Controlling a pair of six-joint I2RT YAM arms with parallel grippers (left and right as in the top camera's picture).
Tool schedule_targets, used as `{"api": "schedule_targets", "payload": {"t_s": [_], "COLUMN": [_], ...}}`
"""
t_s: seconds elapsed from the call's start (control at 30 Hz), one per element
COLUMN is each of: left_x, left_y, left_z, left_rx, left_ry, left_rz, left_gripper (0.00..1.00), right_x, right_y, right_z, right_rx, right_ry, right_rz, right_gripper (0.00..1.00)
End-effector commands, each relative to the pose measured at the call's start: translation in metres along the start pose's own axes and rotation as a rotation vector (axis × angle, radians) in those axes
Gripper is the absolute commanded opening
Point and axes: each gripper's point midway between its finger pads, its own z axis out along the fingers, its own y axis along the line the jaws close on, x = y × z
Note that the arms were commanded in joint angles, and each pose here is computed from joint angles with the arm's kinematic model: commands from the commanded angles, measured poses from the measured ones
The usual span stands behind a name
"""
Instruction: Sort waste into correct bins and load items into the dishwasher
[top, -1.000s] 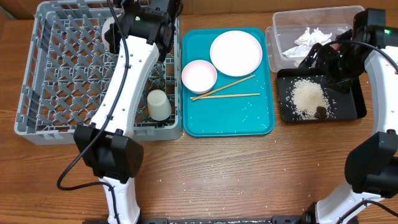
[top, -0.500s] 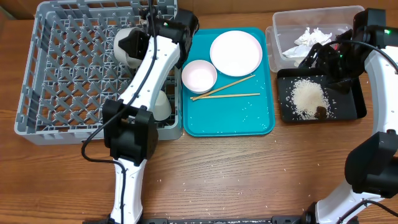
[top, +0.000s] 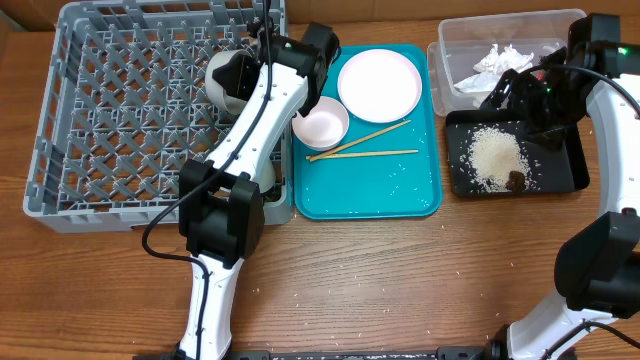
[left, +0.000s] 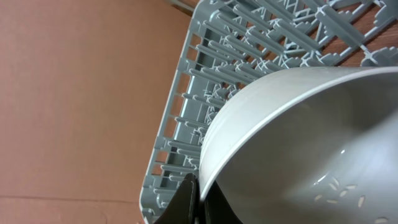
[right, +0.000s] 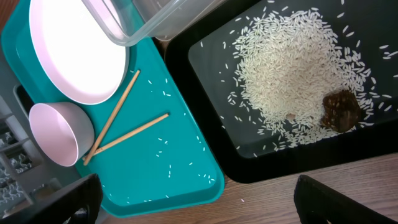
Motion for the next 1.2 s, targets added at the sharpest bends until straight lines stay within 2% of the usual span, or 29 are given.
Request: {"api": "schedule_targets", "payload": {"t_s": [0.0, 0.27, 0.6, 0.7, 0.8, 0.87, 1.0, 1.17], "left_x": [0.004, 0.007, 0.026, 0.022, 0.006, 0.000, 0.000, 0.016], "left_y": [-0.011, -0.018, -0.029, -0.022, -0.001, 0.002, -0.009, -0.037], "left_z": [0.004, 0.005, 0.010, 0.007, -0.005, -0.014, -0.028, -0.030], "left_rx": [0.001, 0.023, 0.007, -0.041, -0.179, -0.216, -0.178, -0.021], "left_ry": [0.010, 0.023, 0.045, 0.015, -0.083, -0.124, -0.141, -0.067], "left_rz": [-0.013, -0.014, 0.066, 0.083, 0.098, 0.103, 0.107, 0.112], "left_gripper": [0.04, 0.04, 0.04, 0.04, 0.04, 0.04, 0.04, 0.06], "right_x": [-0.005, -0.005, -0.004, -0.005, -0.005, -0.005, -0.005, -0.005], "right_y": [0.008, 0.008, 0.008, 0.008, 0.008, 0.008, 0.008, 0.008], "right_z": [-0.018, -0.018, -0.018, -0.018, -0.018, -0.018, -0.018, -0.018], "right_rx": [-0.023, -0.023, -0.023, -0.023, -0.023, -0.023, -0.023, -0.023], "right_ry": [-0.052, -0.053, -0.052, -0.052, -0.052, -0.053, -0.052, -0.052], "right_rz": [-0.017, -0.017, -0.017, -0.017, -0.017, -0.017, -0.017, -0.017], "right_gripper": [1.00, 1.00, 1.00, 1.00, 1.00, 1.00, 1.00, 1.00]}}
